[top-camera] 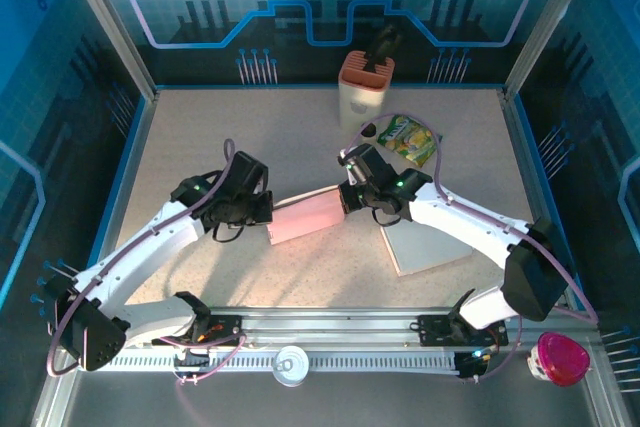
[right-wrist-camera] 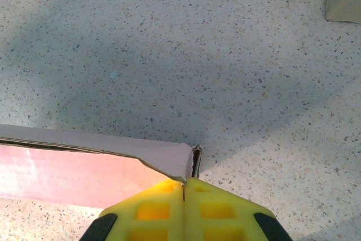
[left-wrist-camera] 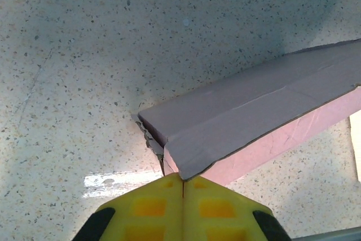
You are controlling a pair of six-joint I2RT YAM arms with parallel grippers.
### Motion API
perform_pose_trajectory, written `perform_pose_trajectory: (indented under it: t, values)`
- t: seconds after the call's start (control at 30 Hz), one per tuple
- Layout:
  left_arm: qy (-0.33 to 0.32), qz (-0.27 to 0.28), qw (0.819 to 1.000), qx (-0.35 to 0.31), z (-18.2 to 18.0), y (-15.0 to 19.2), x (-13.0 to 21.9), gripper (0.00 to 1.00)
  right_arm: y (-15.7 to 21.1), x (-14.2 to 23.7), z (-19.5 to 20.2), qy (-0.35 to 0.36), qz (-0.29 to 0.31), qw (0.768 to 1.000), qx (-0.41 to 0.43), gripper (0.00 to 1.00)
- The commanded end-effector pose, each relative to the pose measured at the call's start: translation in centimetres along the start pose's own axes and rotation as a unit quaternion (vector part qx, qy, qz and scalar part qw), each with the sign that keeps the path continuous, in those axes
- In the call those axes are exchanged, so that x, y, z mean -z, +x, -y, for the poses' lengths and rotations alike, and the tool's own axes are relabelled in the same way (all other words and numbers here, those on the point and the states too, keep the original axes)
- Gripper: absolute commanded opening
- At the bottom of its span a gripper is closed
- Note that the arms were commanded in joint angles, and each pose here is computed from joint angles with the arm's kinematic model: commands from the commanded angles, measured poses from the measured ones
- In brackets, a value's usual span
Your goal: Fold the paper box
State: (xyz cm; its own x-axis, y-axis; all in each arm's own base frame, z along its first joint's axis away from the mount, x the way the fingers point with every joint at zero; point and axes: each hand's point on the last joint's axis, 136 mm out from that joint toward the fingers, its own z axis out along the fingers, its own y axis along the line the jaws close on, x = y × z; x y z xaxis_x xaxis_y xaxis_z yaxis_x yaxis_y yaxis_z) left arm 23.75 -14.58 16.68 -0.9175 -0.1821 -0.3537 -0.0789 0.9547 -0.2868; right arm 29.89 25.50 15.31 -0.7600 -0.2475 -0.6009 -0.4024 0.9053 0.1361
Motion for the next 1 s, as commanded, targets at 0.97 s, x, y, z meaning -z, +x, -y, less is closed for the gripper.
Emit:
perform_pose_trajectory:
  t: [0.97]
  values:
    - [0.003, -0.027, 1.0, 0.009, -2.1, 2.4, -2.4, 0.0, 1.5, -0.7, -1.3, -0.019, -0.031, 0.999, 0.013, 0.0]
